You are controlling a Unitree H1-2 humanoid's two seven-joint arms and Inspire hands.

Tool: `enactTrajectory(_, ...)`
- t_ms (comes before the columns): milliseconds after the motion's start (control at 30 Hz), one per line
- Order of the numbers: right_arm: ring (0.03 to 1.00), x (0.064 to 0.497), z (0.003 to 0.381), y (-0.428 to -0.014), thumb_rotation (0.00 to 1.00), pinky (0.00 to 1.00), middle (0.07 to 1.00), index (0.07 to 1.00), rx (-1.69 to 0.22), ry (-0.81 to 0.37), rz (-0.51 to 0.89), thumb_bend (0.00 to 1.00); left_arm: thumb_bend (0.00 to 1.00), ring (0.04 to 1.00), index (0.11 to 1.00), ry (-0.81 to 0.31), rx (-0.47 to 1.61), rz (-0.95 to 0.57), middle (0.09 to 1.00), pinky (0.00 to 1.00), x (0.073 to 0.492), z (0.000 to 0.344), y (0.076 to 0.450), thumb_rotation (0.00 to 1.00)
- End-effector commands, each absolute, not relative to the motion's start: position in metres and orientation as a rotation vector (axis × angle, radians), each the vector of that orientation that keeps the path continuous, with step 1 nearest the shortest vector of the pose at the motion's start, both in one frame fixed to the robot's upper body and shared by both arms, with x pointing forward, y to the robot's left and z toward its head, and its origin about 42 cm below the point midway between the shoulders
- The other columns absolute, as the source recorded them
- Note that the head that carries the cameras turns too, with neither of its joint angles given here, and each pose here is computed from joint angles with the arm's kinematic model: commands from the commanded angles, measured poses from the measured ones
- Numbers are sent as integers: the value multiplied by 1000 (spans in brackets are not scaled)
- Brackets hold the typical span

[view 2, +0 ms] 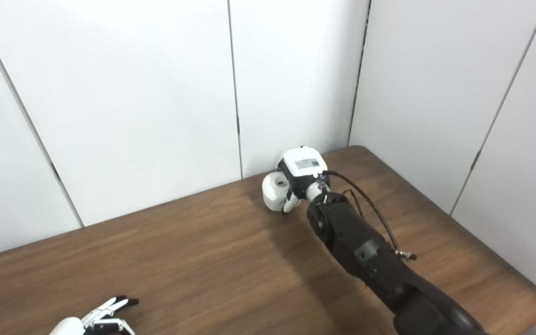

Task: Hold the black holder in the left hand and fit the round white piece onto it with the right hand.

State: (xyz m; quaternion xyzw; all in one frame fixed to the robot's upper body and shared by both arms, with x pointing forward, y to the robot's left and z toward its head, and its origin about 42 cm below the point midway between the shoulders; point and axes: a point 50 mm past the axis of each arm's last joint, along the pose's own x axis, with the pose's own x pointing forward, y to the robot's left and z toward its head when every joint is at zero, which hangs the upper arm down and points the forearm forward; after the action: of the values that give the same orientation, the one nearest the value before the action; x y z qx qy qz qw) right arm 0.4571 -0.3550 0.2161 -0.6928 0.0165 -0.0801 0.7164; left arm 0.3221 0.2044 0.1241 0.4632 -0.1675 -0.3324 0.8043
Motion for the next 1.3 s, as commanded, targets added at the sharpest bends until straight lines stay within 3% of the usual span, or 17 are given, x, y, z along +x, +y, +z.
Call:
enactTrajectory(0, 813, 460, 254, -359, 142, 964, 732, 483, -1514, -64, -224, 522, 522, 952, 486, -197, 1036, -818, 902, 853, 304, 96, 212, 52)
enactTrajectory(100, 827, 455, 267, -355, 142, 970, 743, 483, -1460, -40, -195, 521, 523, 946, 486, -199, 1037, -817, 903, 840, 303, 100, 208, 52)
enactTrajectory(300, 847, 437, 301, -332, 138, 880, 754, 483, -1410, -24, -43, 523, 523, 946, 486, -190, 1036, -810, 901, 831, 301, 94, 200, 53)
enactTrajectory(833, 820, 393, 324, -284, 139, 779, 734, 482, -1474, -313, 250, 525, 524, 1000, 486, -152, 1052, -795, 953, 932, 319, 76, 163, 63)
enactTrajectory(1267, 850, 367, 335, -253, 139, 823, 747, 481, -1364, -445, 383, 524, 524, 1000, 485, -149, 1051, -787, 978, 976, 331, 77, 139, 68)
